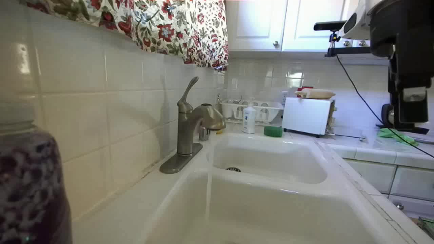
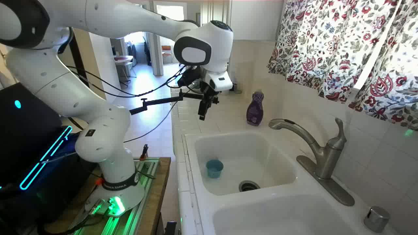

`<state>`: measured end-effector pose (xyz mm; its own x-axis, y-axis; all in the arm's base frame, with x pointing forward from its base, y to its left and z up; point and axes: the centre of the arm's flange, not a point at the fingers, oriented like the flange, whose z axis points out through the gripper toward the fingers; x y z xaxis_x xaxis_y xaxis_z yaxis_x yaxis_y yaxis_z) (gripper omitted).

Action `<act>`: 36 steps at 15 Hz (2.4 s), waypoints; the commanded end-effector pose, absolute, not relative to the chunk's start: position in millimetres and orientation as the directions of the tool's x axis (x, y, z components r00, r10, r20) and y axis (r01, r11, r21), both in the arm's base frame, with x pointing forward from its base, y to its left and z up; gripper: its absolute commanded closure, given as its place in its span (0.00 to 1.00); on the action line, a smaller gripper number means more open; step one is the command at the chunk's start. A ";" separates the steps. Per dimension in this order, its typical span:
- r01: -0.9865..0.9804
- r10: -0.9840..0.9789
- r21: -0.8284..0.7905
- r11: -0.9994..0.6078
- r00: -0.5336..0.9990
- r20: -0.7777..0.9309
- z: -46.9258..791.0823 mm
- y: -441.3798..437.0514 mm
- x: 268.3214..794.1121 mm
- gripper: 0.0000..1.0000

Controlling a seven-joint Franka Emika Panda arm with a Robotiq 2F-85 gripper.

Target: Move the faucet head to the right

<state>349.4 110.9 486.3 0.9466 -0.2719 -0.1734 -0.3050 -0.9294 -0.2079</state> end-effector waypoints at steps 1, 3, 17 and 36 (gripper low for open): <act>-0.305 -0.272 -0.208 -0.929 0.947 -0.173 486.3 110.9 349.4 0.00; -0.305 -0.272 -0.208 -0.929 0.947 -0.173 486.3 110.9 349.4 0.00; -0.349 -0.351 -0.035 -0.936 0.930 0.109 508.3 153.7 534.6 0.34; -0.425 -0.396 0.065 -0.903 0.881 0.258 497.7 192.2 651.5 1.00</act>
